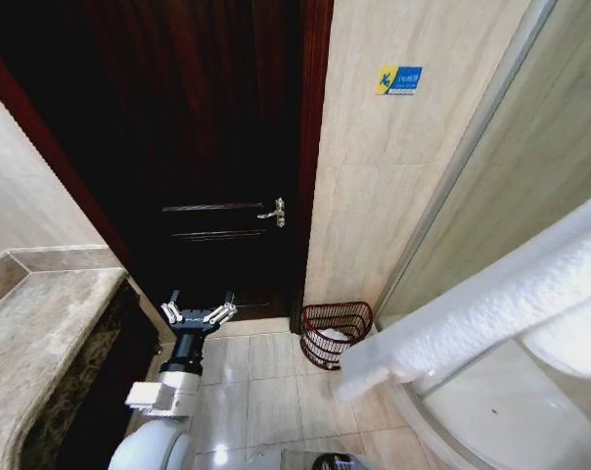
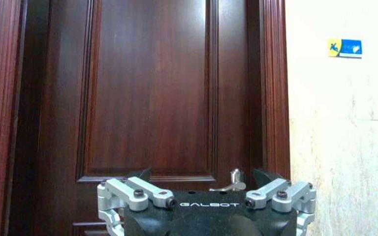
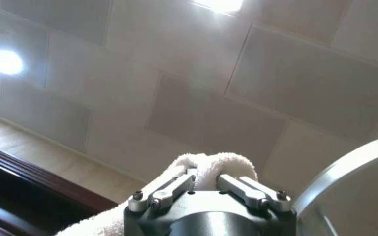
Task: Discard the used towel into the hamper.
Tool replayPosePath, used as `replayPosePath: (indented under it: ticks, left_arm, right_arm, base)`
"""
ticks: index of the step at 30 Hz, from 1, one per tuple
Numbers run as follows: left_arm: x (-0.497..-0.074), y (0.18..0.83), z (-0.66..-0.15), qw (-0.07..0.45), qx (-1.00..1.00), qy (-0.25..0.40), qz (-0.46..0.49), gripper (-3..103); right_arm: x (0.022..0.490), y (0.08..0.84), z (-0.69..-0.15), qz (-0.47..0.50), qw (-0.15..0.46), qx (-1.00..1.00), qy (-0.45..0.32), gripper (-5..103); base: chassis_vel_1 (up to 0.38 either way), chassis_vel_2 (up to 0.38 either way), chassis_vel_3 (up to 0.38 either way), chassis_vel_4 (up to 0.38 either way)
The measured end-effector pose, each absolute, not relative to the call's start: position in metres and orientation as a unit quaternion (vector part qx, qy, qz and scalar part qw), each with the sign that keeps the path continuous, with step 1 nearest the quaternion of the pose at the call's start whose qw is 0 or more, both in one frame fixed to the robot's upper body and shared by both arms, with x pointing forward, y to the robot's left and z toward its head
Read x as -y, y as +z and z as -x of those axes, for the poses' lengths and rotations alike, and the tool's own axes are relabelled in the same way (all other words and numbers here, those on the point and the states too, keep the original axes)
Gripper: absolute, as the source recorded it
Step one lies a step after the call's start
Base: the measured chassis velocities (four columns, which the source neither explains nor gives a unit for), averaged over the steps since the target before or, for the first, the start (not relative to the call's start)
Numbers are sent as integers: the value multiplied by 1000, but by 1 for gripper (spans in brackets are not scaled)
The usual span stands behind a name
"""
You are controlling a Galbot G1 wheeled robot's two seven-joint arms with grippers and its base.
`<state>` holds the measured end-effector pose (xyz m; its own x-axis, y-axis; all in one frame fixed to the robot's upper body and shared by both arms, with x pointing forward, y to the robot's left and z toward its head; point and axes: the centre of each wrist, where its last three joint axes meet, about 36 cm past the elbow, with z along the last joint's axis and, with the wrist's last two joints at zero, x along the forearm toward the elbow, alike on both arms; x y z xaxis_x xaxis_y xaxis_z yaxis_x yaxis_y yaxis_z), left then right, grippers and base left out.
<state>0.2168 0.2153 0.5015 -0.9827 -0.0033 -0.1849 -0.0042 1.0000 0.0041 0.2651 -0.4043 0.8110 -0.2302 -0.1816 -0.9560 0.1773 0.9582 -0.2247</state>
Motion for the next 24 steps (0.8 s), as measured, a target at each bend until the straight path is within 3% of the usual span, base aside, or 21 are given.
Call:
replayPosePath:
  ticks: [24]
  left_arm:
    - [-215,502,-217,93,-996,2,2,100]
  right_arm:
    - [402,818,-262,17,629,-765,-138,4]
  base:
    - [-19,20,19,-15]
